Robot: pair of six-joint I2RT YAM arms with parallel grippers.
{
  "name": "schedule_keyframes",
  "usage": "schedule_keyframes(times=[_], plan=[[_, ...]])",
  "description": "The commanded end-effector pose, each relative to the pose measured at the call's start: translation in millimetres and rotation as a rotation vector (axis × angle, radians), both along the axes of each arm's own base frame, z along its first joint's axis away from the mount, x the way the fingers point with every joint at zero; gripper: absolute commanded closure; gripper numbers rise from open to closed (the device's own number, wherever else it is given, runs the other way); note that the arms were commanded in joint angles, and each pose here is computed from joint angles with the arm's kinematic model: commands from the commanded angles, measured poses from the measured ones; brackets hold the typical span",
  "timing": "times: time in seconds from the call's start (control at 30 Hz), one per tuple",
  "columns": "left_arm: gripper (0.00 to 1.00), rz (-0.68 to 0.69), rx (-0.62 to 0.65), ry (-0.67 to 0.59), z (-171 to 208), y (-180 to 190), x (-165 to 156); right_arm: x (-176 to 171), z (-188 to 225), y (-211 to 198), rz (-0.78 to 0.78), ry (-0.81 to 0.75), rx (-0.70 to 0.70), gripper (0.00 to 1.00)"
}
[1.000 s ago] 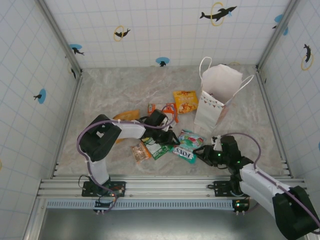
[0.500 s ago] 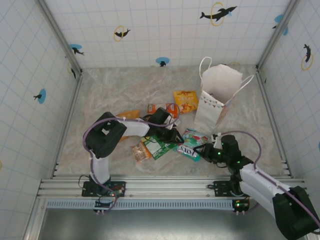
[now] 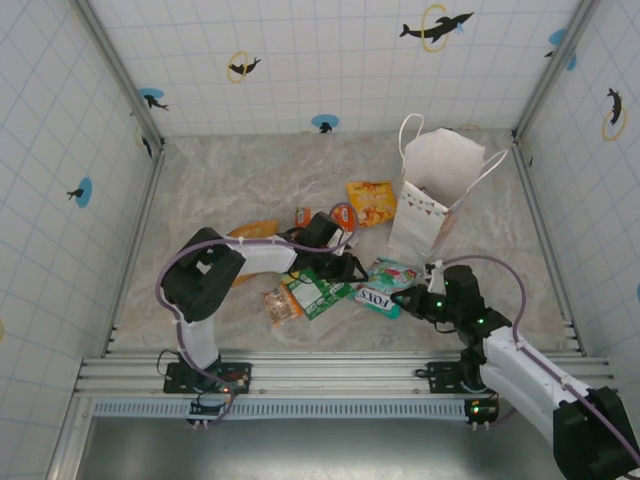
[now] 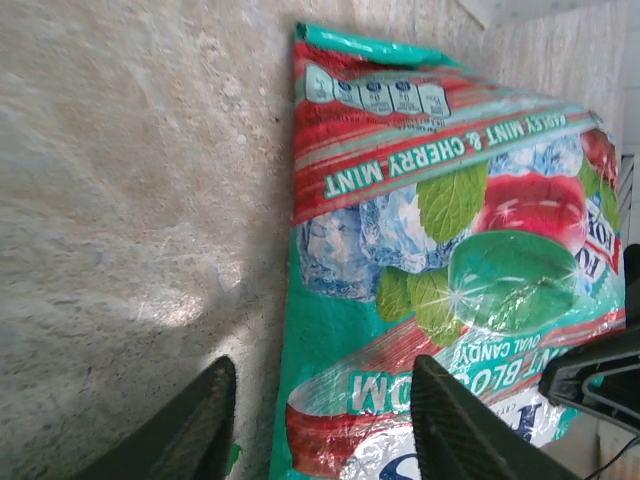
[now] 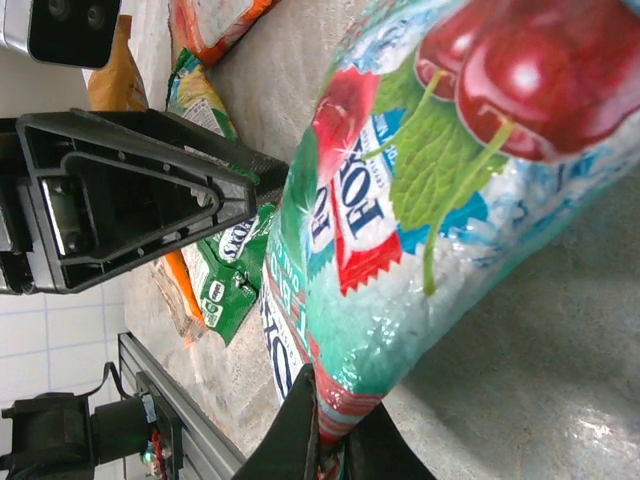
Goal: Place the snacks into the paper bag
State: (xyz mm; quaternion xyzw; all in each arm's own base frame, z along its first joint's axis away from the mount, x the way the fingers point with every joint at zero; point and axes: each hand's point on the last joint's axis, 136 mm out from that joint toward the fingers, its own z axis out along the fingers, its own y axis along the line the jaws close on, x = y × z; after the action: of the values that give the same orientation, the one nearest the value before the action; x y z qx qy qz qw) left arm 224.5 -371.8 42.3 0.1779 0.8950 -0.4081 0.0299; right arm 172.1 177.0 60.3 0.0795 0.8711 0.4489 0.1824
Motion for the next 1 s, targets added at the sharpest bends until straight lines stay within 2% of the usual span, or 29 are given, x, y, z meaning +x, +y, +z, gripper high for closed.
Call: schedule_keyframes(times=[0.0,0.17,0.57,0.67,0.97], plan=[[0.44,0.042,0.024,-0.069,19.1,3.5,9.9,7.4,24.5,2.2,0.028,-0.08,-0.013,1.0],[0.37,0.118,0.019,-0.144,45.4,11.1,29.6,15.1,52.7,5.4,0.056,-0.167,-0.021,1.0],[0.24,0.408,0.025,-0.387,119.4,67.0,83.0,29.3,125.8,9.7,0.238,-0.367,-0.207,1.0],[0.2,0.458,0.023,-0.436,134.2,78.8,89.1,35.4,152.5,9.4,0.241,-0.44,-0.228,1.0],[0.19,0.535,0.021,-0.582,173.6,96.5,102.6,52.6,229.4,7.0,0.214,-0.661,-0.273,1.0]])
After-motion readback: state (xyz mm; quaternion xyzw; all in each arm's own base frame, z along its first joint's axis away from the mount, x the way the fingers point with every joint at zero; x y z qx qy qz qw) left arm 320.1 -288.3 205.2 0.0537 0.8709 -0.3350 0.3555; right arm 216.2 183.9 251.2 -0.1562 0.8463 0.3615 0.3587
